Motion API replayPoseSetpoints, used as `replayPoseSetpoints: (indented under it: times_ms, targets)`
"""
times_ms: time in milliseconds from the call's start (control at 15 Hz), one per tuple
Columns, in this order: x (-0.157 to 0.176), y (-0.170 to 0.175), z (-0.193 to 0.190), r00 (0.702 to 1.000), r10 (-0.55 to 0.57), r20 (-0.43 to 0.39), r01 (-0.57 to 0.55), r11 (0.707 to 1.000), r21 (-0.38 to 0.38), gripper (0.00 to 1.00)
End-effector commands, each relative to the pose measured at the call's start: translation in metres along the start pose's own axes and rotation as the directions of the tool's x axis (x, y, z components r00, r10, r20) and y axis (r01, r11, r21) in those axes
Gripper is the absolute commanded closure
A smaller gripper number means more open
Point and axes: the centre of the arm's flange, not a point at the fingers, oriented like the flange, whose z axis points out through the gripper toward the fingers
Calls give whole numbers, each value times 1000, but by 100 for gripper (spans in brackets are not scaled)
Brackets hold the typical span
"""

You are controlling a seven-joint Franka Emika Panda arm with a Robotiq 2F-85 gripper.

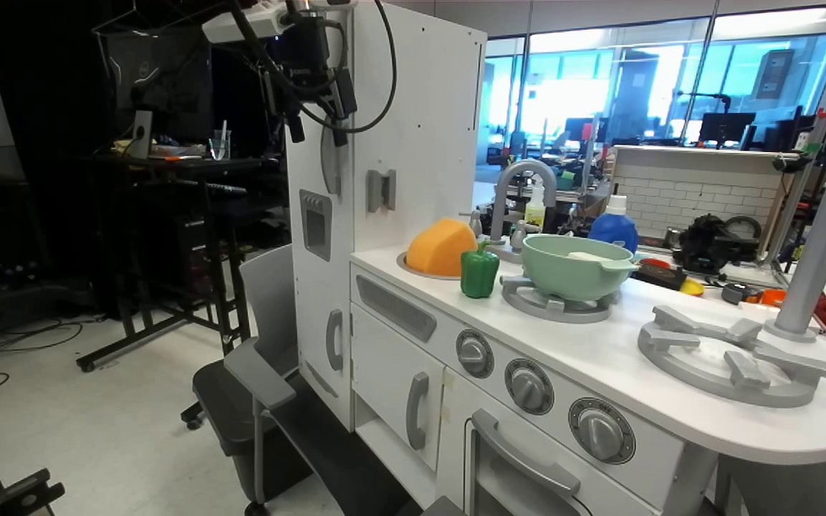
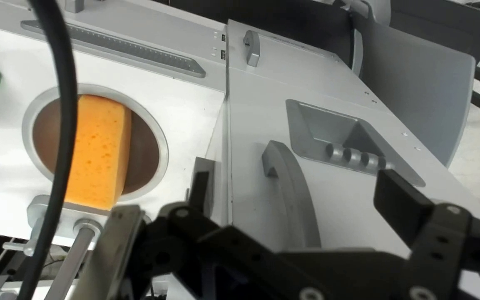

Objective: Open the cupboard and put the yellow and green object inside.

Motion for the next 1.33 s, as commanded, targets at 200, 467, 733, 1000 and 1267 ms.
replayPoseSetpoints:
  times_ms: [200,467,733,1000,1267]
  targets:
    - [-22,-43,10,997,-29,69,28,999,24,0]
    - [-31,-71,15,998,-64,-15,64,998,-28,0]
    - [-50,-76,-4,991,-106,-78,95,987,-126,0]
    - [-70,-80,-2,985,-137,-101,112,970,-218,0]
    - [-71,-77,12,977,-145,-159,92,950,-298,0]
